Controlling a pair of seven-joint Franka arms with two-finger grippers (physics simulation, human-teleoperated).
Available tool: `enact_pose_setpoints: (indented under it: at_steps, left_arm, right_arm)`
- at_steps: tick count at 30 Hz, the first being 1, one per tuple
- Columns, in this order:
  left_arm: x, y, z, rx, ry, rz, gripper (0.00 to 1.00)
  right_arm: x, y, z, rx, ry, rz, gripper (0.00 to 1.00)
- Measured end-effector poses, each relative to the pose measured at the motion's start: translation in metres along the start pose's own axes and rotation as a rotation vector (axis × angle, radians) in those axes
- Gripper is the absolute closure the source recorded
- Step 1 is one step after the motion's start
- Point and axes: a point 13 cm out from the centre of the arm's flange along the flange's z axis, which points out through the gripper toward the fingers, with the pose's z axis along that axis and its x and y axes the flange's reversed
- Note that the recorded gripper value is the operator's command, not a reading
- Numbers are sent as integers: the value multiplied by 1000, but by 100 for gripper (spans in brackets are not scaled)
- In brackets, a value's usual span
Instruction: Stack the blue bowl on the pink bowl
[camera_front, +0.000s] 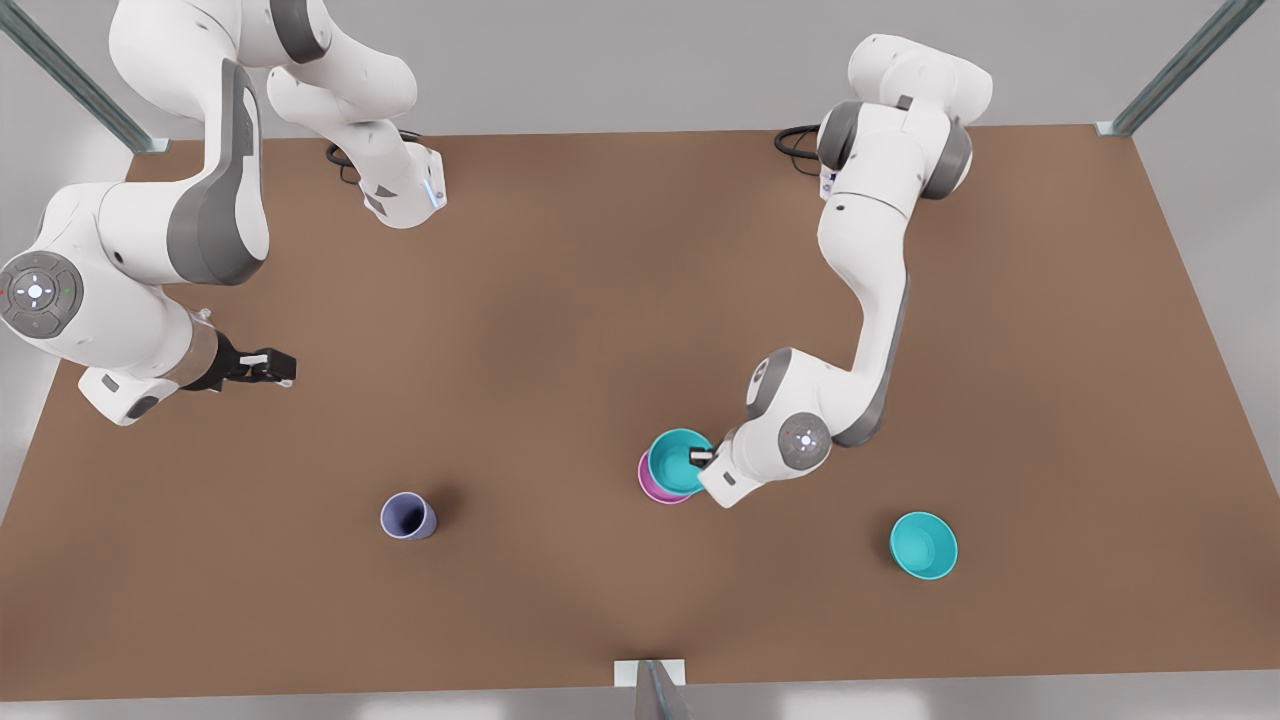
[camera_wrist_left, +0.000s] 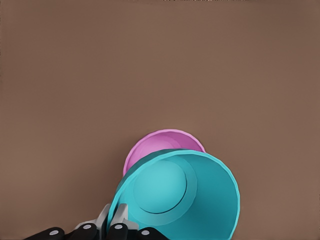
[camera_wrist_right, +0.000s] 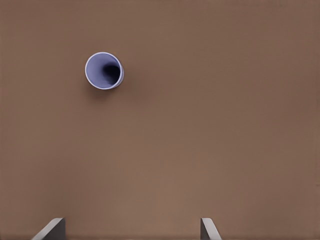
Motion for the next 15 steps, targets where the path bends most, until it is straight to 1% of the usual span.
enact_pose_setpoints:
  at_steps: [8,15]
  left_arm:
    - [-4,-3,11,9,-12,-119,79]
    - [4,-13,26,31,16,-190,79]
  right_arm:
    - [1,1,1,2,3,-11,0]
    - [1,0,2,15,7,-19,0]
